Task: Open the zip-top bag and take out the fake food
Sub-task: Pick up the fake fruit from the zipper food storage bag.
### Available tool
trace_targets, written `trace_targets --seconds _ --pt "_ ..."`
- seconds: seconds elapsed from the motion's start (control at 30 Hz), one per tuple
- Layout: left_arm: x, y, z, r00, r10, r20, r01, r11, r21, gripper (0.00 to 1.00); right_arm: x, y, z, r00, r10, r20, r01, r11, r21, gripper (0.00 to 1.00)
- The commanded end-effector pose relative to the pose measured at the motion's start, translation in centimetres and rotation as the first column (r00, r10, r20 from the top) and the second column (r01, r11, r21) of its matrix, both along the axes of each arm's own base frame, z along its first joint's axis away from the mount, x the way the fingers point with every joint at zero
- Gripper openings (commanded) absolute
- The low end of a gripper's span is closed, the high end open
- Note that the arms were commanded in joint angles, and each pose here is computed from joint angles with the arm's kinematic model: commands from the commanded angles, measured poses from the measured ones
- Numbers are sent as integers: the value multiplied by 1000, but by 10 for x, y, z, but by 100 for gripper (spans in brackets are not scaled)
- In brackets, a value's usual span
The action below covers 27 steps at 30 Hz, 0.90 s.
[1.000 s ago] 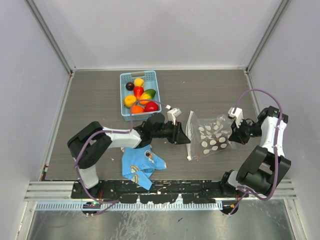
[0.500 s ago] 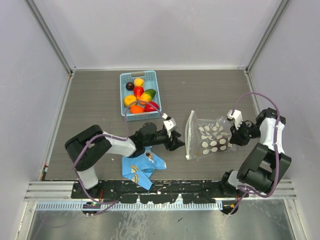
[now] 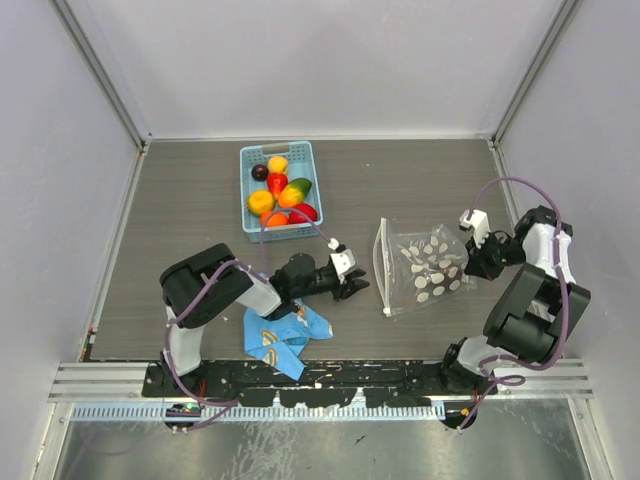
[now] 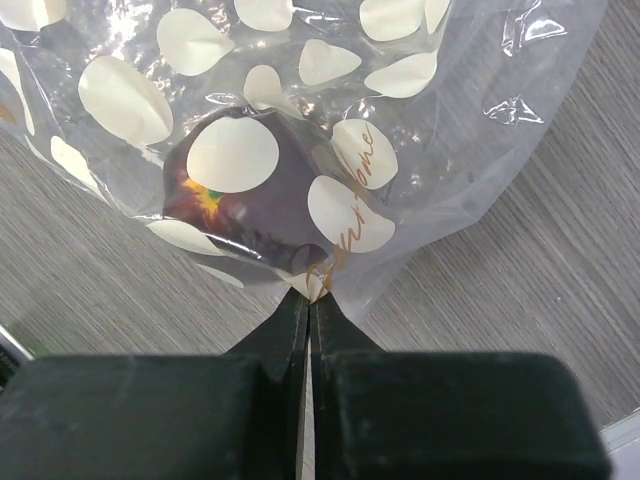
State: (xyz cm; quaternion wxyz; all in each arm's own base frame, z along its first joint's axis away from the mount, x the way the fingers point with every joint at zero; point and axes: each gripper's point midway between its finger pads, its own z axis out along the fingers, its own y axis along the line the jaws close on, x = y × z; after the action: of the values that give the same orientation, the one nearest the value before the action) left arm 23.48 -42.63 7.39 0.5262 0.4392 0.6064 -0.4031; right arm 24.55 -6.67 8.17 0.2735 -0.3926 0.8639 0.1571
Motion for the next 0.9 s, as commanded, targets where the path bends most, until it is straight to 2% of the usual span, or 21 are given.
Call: trace_targets --seconds 0.0,0.17,0.33,0.4,0.5,0.57,0.67,0.87 --pt "7 -17 38 987 0 163 17 995 -103 33 18 -9 10 998 17 62 -15 1000 -22 11" --pt "5 -25 36 982 -16 191 34 995 -92 34 8 -10 20 996 78 45 -76 996 -44 28" --pt "5 -28 32 982 -21 190 37 996 -81 37 -3 -14 47 982 166 86 -158 983 -93 50" --pt "5 -30 30 982 -22 186 37 996 -76 37 -4 -9 52 965 231 122 -220 970 -101 64" --pt "6 -33 28 983 -24 181 37 997 -70 37 -11 7 47 899 394 194 -378 919 -115 85" --pt "7 -34 27 984 -22 178 34 997 -65 38 -18 16 36 808 538 241 -513 843 -163 94" --pt "6 -35 24 985 -27 170 37 998 -54 39 -15 18 29 739 612 282 -579 790 -201 99" --pt "7 -37 22 986 -32 163 41 998 -51 40 5 10 25 704 639 310 -599 768 -225 99"
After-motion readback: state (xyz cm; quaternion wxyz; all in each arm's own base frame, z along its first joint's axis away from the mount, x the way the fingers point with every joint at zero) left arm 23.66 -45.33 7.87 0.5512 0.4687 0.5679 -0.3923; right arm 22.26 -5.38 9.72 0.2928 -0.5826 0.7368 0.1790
